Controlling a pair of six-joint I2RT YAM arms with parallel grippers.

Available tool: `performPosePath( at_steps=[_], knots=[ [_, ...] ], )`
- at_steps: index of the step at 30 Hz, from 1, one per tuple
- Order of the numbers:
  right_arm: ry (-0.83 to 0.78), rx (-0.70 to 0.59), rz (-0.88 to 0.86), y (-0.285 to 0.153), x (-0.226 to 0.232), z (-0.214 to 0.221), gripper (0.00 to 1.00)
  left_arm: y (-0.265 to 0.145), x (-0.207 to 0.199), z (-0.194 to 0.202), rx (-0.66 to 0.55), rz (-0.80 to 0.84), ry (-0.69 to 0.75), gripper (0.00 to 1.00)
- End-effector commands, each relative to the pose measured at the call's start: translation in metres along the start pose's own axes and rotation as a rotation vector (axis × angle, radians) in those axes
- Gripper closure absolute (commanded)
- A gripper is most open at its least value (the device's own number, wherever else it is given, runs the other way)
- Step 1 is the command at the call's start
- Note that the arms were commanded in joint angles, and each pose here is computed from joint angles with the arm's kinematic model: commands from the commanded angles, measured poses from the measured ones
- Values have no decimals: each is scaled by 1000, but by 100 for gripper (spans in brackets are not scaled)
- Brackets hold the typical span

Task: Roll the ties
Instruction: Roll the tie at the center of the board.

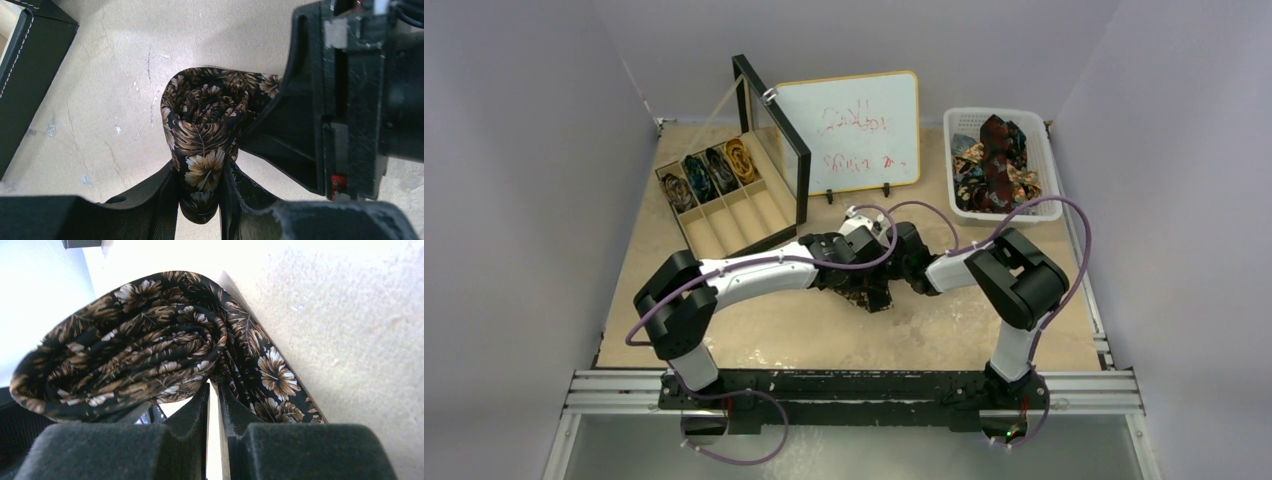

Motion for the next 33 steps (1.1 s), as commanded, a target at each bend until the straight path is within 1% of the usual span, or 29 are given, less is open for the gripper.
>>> performPosePath(
  at_steps=[1, 8, 12, 15, 16, 18, 22, 24, 27, 31, 33],
  knots=[
    [-29, -4, -76, 4, 16, -11, 87, -6, -4, -7, -25, -26, 11, 71],
    [-18, -2, -66, 4, 13, -15, 87, -5, -6, -5, -17, -70, 44, 71],
    [-21, -23, -65, -8, 15, -15, 84, -4, -4, -6, -9, -144, 61, 71],
    [-14, -86, -41, -23, 15, -17, 79, 0, -9, -7, -10, -168, 97, 71],
    [-4, -117, -21, -29, 12, -18, 75, 2, -12, -6, -4, -172, 111, 71],
    [19, -195, 31, -42, 3, -23, 71, 5, -17, -5, -1, -175, 127, 71],
    [91, -293, 125, -66, -23, -32, 68, 7, -26, -8, -4, -180, 124, 71],
    [127, -325, 148, -75, -36, -33, 68, 7, -32, -10, -8, -176, 132, 68],
    [143, -363, 147, -88, -44, -36, 66, 8, -41, -11, -7, -149, 154, 58],
    [131, -379, 142, -97, -44, -38, 63, 12, -52, -10, 10, -69, 183, 46],
    [116, -380, 133, -100, -41, -38, 61, 13, -57, -10, 17, -23, 192, 42]
  ],
)
Point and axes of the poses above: each gripper's point midway between its finger pads, its own y axis out along the fingers, its own x axis along the line the jaws close on, z = x × y, the point moved 9 cm from there along -y, back along the fingers, and after that the axes turned 9 degrees about y, right-handed, at the moved point
